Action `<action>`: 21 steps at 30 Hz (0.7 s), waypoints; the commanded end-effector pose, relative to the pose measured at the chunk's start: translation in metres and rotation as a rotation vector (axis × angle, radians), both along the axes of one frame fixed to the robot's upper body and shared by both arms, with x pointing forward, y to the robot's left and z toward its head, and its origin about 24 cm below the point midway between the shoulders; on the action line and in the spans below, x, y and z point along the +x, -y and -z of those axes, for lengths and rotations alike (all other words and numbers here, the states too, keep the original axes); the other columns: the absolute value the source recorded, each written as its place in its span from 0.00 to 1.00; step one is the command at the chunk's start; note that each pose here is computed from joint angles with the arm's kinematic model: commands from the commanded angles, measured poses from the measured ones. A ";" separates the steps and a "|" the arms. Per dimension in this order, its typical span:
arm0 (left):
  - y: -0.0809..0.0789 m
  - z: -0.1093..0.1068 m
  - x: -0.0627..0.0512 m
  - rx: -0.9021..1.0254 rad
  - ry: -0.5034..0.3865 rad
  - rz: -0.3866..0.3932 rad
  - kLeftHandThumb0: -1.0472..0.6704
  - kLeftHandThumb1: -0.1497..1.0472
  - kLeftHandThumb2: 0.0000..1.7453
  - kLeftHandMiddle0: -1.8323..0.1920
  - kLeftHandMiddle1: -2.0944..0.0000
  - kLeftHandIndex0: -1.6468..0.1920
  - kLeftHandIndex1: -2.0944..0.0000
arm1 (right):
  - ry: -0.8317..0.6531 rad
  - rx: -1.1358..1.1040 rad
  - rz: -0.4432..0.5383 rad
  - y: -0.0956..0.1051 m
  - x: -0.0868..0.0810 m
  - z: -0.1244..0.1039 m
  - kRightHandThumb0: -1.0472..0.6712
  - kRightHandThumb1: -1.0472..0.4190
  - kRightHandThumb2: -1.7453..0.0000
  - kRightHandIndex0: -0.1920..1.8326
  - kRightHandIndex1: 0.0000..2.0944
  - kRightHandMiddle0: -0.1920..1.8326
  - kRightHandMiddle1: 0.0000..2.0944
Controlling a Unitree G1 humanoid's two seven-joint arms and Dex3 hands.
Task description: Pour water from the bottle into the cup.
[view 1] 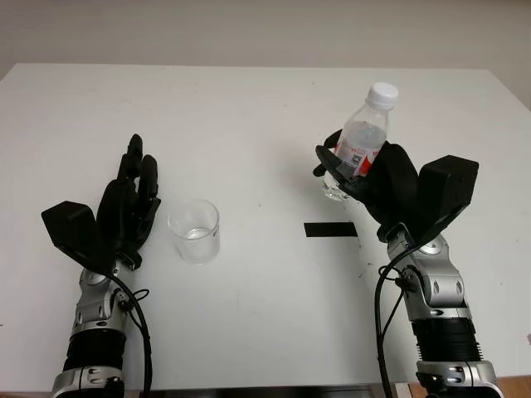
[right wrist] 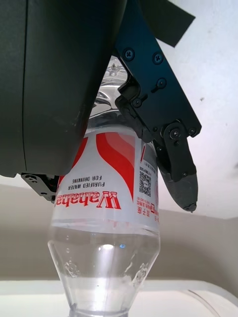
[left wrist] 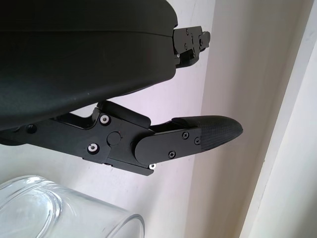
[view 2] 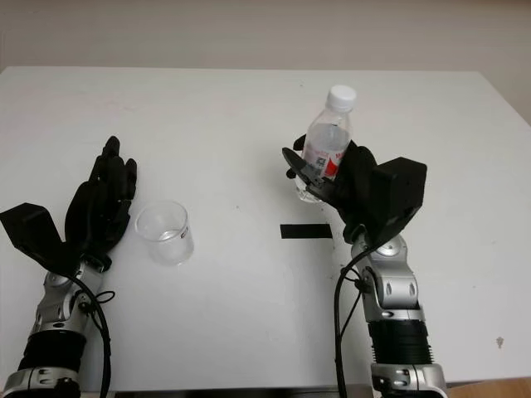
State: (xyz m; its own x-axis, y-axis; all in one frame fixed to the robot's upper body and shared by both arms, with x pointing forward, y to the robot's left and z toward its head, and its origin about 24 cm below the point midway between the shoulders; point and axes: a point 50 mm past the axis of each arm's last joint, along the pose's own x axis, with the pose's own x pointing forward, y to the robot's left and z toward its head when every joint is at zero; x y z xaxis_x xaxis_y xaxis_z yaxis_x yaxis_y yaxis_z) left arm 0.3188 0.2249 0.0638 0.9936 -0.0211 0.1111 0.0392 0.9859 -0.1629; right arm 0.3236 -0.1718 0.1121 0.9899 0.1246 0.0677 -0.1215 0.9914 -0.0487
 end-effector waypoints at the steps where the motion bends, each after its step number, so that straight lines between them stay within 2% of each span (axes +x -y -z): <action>1: -0.001 0.002 -0.003 -0.008 0.000 0.000 0.19 1.00 0.30 0.97 0.98 0.96 0.98 | 0.019 -0.022 -0.005 0.000 -0.001 -0.004 0.38 0.00 0.75 0.68 1.00 0.55 1.00; 9: -0.001 0.003 -0.004 -0.001 0.002 0.011 0.19 1.00 0.31 0.98 0.98 0.97 0.98 | -0.028 -0.026 -0.004 -0.005 -0.002 0.014 0.38 0.00 0.75 0.66 1.00 0.53 1.00; 21: -0.004 0.002 -0.003 -0.004 -0.001 0.005 0.19 1.00 0.30 0.97 0.97 0.96 0.97 | -0.070 0.030 -0.022 -0.011 -0.011 0.033 0.37 0.00 0.73 0.71 1.00 0.56 1.00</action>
State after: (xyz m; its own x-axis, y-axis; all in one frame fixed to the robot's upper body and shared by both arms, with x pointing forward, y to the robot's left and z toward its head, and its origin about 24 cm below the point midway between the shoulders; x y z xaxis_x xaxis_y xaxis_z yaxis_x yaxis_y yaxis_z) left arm 0.3167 0.2255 0.0626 0.9929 -0.0322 0.1142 0.0511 0.9846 -0.1671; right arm 0.3145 -0.1605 0.0764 0.9890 0.1455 -0.0265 -0.1461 0.9890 -0.0226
